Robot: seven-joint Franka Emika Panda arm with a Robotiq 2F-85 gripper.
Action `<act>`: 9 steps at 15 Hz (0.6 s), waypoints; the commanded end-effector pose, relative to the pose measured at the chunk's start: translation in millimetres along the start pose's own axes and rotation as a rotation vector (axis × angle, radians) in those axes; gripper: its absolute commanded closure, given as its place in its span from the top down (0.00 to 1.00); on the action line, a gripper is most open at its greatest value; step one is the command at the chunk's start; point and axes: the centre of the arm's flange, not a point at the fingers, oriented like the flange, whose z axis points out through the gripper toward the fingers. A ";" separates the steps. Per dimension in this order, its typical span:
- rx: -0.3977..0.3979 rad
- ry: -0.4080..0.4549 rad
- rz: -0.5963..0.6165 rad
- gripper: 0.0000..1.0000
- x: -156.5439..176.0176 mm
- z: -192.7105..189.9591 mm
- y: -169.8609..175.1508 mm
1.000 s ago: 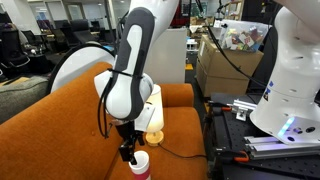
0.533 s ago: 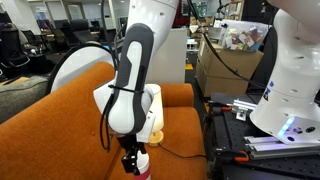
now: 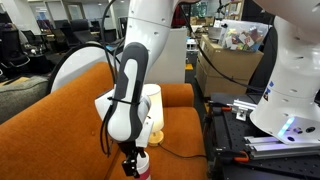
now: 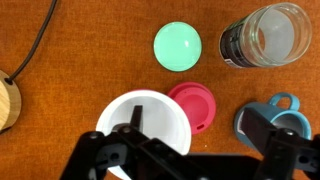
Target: Move the white and pink cup backward slightly
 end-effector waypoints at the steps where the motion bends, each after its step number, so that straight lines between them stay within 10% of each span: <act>1: 0.009 -0.054 -0.046 1.00 16.6 5.6 9.1; 7: 0.004 -0.108 -0.073 1.00 30.9 17.3 12.9; 9: 0.004 -0.113 -0.075 0.72 32.8 23.9 13.2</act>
